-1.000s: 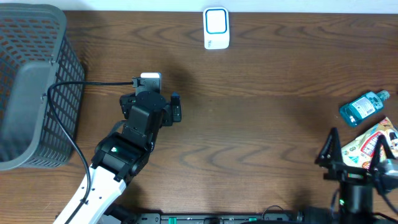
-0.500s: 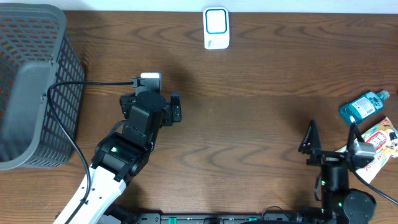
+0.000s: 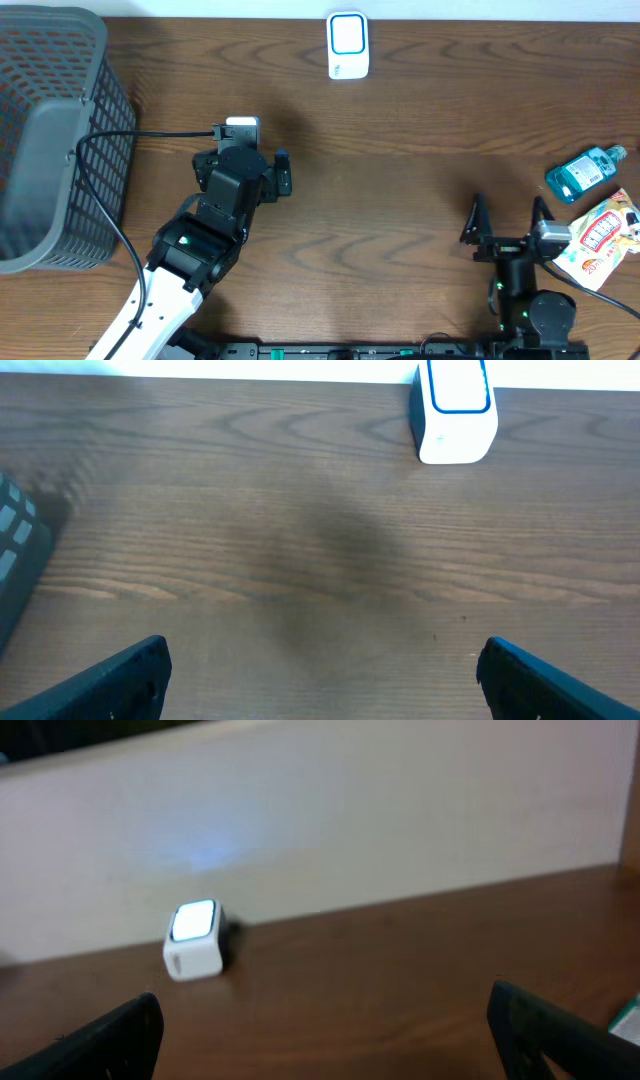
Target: Scan the item barcode
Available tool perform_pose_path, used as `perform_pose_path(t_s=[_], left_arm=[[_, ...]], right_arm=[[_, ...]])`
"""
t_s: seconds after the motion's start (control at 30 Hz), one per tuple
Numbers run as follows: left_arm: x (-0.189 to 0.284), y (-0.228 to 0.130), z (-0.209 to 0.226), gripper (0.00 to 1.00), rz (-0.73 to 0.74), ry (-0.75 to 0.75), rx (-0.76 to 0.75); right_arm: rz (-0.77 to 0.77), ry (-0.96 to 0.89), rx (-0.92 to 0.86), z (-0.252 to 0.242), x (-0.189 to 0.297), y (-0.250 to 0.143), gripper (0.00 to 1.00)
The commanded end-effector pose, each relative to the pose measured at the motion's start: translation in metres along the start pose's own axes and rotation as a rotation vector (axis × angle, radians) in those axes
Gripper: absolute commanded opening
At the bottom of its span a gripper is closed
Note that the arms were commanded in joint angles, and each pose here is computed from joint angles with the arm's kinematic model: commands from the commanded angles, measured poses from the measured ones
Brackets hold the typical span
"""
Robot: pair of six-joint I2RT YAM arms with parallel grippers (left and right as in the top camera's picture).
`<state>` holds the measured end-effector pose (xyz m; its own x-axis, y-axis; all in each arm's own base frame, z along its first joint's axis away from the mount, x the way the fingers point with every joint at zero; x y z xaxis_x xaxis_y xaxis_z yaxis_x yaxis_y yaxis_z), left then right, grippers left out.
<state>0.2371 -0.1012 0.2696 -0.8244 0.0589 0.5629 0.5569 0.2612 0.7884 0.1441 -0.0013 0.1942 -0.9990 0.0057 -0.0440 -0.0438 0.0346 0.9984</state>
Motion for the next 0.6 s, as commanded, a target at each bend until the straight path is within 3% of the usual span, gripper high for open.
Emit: perform_pose_path(t_s=[0.0,0.13,0.57], left_arm=[[0.002,0.006,0.001,0.98,-0.022,0.011,0.003],[0.002,0.006,0.001,0.98,-0.022,0.011,0.003],[0.002,0.006,0.0,0.98,-0.022,0.01,0.003]], right_arm=[[0.025,-0.016,0.006,0.0,-0.001,-0.013,0.99],[0.126,-0.014,0.009,0.001,-0.001,-0.031,0.99],[0.119,-0.007,0.008,0.001,-0.001,-0.03,0.99]])
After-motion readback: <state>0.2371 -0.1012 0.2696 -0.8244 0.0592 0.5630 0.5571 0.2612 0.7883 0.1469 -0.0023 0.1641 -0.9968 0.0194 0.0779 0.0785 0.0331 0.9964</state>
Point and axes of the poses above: each gripper's point midway between its finger pads, its own x axis back along the fingers, its own z axis along the line the jaws close on, y = z × x, the point moved 10 cm from there along x, back along the fingers, and after that the axes turned 13 degrees about x, right-handed, at the moved point
